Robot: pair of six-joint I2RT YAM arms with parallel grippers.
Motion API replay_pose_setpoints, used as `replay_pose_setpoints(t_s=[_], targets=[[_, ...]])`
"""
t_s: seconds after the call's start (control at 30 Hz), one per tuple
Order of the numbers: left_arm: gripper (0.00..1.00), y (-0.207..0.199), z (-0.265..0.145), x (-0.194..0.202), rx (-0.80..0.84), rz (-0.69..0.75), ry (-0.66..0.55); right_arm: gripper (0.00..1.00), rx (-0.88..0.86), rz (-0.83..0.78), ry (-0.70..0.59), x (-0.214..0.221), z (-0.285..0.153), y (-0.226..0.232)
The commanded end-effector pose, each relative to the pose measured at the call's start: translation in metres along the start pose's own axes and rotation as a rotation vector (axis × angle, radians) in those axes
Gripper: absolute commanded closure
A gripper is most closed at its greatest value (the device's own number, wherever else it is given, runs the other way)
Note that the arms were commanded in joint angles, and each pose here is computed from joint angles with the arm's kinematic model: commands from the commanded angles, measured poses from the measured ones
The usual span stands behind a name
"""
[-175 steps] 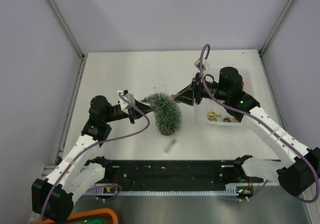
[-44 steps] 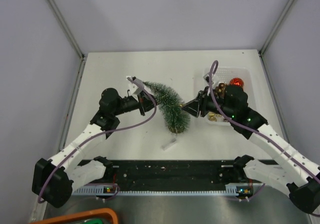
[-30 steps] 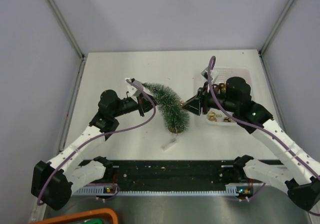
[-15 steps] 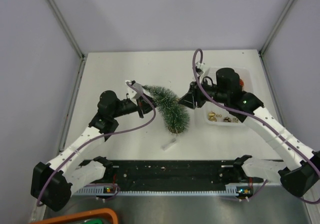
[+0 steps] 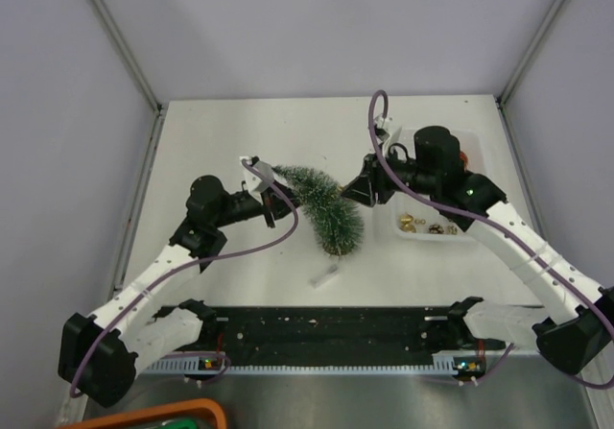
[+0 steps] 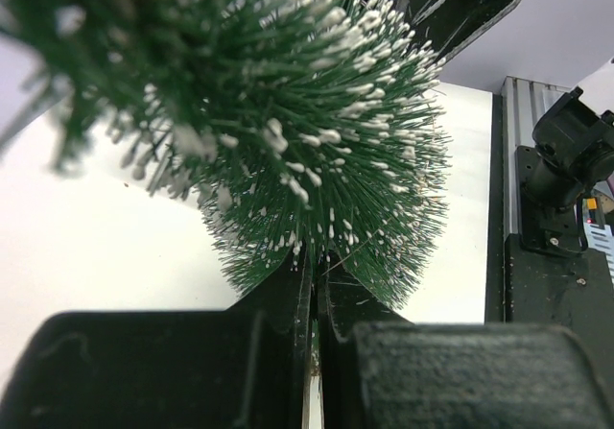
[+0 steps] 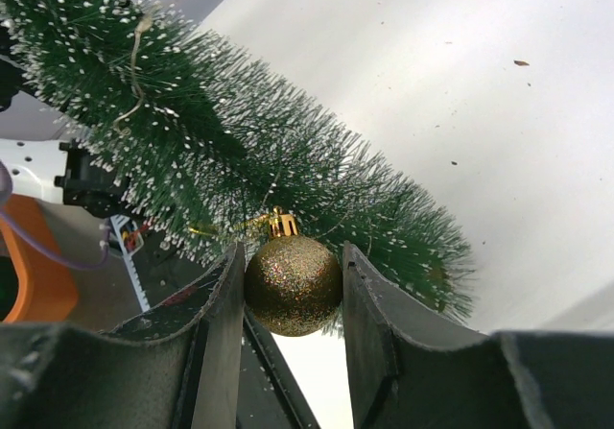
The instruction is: Decorate the small christmas tree
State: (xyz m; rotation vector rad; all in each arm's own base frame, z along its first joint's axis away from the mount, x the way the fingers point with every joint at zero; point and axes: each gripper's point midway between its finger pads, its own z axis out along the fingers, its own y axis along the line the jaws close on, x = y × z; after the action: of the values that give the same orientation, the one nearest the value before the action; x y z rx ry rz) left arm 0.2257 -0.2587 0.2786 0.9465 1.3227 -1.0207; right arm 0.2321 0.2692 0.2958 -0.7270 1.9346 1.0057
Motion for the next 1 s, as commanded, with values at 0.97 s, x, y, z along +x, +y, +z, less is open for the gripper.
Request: replay_pose_setpoints(t_s=[0.97], targets=[[1.00,-0.012,0.000,-0.004,0.034,0.030,-0.008,0.81,0.025,-0.071,-0.088,-0.043,-0.012,0.022]])
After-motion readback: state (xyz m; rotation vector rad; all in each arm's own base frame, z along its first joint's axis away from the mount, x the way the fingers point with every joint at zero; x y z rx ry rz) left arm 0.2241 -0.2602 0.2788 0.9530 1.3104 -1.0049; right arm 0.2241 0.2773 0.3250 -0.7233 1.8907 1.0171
